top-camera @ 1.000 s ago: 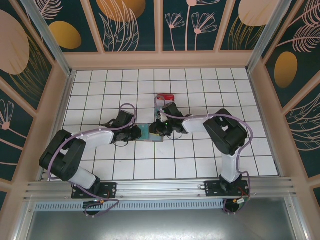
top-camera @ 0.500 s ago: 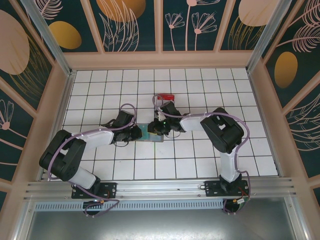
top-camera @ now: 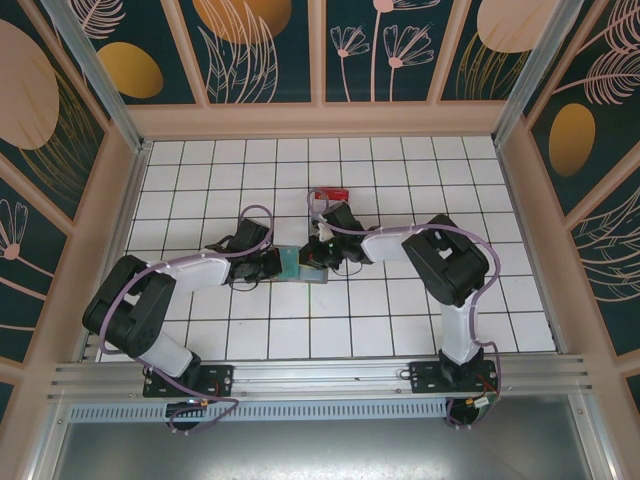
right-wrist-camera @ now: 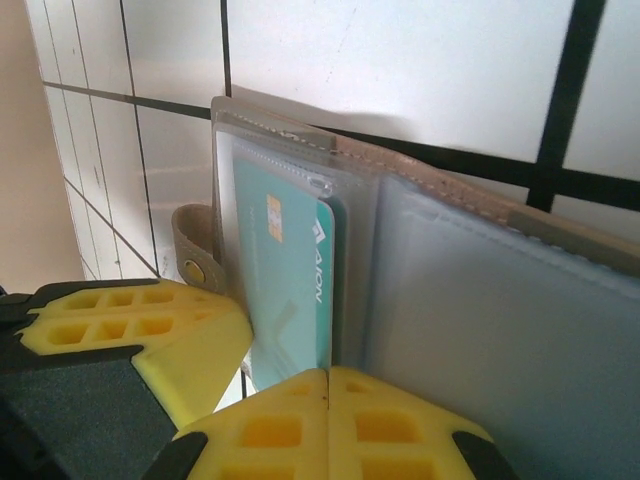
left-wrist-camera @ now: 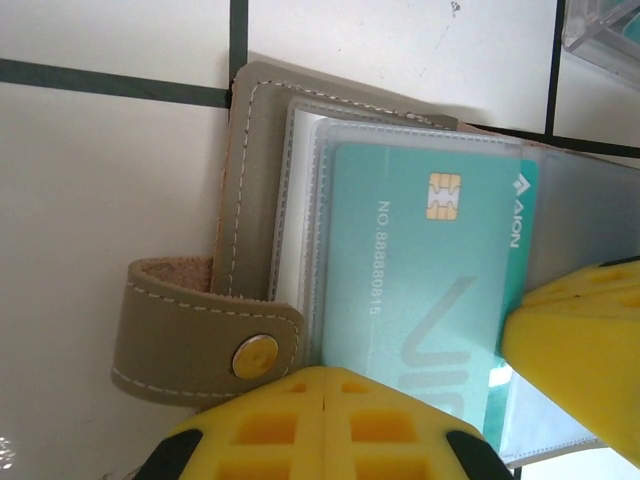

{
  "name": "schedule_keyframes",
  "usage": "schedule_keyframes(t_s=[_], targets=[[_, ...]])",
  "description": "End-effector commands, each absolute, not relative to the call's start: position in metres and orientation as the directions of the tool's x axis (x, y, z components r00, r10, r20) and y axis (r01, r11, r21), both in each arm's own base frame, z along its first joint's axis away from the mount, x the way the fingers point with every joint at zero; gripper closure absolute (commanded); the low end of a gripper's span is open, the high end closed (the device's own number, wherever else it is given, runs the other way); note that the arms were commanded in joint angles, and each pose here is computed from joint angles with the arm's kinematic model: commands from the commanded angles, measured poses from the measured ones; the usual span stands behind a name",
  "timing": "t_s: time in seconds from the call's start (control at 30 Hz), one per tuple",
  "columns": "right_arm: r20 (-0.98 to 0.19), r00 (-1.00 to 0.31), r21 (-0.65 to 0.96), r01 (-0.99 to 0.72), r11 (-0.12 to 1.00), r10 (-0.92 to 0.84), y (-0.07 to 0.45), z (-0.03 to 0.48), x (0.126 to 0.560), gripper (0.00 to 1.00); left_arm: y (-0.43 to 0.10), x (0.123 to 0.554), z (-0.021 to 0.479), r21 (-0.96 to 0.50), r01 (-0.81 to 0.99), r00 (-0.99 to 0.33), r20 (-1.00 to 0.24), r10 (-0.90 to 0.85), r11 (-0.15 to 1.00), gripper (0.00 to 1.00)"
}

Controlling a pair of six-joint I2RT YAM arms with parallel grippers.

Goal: Take the credit cards out of the card holder

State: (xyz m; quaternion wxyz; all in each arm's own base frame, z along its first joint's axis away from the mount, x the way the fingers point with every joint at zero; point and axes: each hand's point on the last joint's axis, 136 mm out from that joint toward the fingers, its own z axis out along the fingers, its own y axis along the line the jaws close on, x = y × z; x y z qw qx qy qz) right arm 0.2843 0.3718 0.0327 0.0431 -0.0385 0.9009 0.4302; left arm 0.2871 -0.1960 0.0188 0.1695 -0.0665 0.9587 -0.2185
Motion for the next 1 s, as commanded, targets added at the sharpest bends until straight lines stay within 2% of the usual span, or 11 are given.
schedule_keyframes(t_s=[0.0,0.53,0.73,0.9,0.97], targets=[[-0.145,-0.989,0.768,-0.125,0.628,-0.019,0.361,0.044,0.286,1.0,-0.178,0.274,-0.002,-0.349,-0.105,-0.948,-0.247,-0.2,0.931,0.96],[-0.158,-0.987,0.756,-0.114,0.645,0.011,0.328,0.052,0.285,1.0,-0.179,0.276,0.001,-0.347,-0.097,-0.949,-0.251,-0.192,0.933,0.97],[-0.216,-0.976,0.739,-0.159,0.655,0.006,0.306,0.073,0.291,1.0,-0.184,0.283,0.017,-0.377,-0.088,-0.94,-0.274,-0.202,0.922,0.94],[-0.325,-0.944,0.66,-0.274,0.7,-0.063,0.293,0.104,0.302,1.0,-0.194,0.294,0.045,-0.435,-0.063,-0.922,-0.32,-0.219,0.898,0.81],[-0.384,-0.916,0.585,-0.335,0.739,-0.111,0.287,0.113,0.311,1.0,-0.198,0.298,0.06,-0.468,-0.045,-0.911,-0.344,-0.229,0.883,0.69]])
